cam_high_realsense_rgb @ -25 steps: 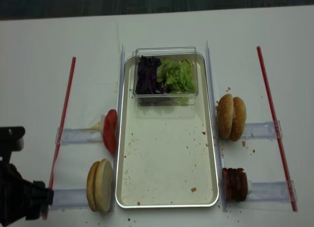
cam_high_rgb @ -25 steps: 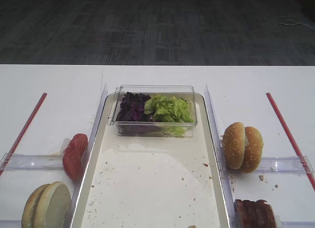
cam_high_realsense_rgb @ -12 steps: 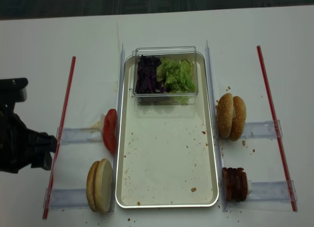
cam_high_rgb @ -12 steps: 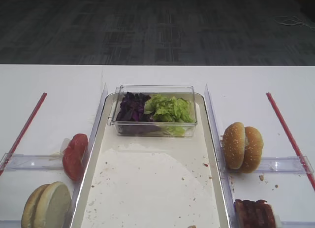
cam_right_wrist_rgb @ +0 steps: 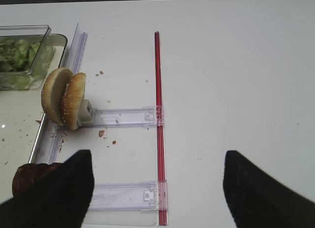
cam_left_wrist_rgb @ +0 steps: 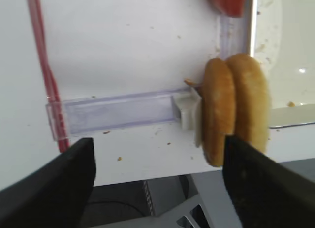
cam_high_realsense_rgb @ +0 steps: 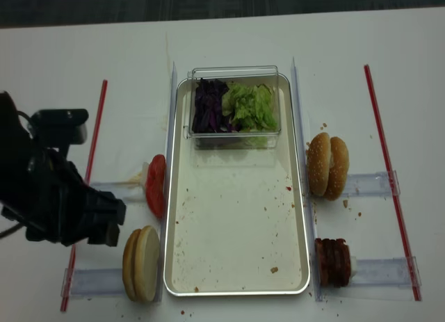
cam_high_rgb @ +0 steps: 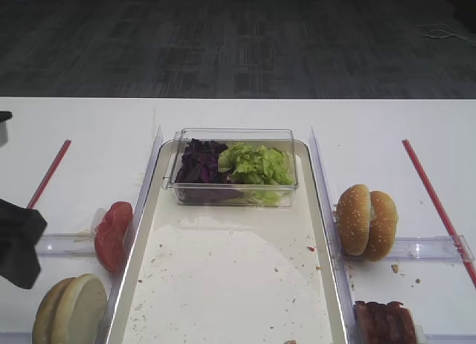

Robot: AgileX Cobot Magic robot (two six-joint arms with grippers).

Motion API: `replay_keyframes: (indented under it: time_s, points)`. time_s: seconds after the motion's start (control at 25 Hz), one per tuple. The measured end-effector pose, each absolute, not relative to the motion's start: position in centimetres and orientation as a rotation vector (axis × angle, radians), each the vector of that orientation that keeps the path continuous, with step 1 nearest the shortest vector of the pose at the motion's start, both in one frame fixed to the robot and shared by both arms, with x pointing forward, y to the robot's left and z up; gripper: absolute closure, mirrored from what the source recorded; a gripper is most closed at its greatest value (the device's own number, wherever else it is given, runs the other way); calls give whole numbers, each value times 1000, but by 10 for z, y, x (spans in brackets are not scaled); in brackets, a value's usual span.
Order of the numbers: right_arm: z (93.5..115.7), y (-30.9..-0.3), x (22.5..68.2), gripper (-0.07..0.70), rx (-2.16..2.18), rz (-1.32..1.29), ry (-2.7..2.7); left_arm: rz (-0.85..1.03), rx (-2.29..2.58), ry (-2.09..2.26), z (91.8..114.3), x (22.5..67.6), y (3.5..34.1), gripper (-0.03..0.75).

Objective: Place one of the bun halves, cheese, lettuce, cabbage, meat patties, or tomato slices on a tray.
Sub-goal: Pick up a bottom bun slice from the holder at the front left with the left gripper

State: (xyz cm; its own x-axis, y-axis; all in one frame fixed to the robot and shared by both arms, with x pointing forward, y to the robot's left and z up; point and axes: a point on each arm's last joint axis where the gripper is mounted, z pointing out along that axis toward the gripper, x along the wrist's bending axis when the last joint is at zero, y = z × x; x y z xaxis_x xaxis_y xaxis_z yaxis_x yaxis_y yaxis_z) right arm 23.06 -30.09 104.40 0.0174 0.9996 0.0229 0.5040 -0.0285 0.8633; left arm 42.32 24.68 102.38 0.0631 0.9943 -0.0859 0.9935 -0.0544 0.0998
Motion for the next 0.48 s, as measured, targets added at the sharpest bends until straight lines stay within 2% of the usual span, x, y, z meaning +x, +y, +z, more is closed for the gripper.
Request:
replay_keyframes:
  time_s: [0.2, 0.48]
  points:
    - [1044, -301, 231, 52, 1614, 923, 1565, -23, 2225, 1946, 1025, 405, 195, 185]
    - [1044, -301, 231, 52, 1615, 924, 1565, -51, 2198, 1928, 1025, 391, 170, 185]
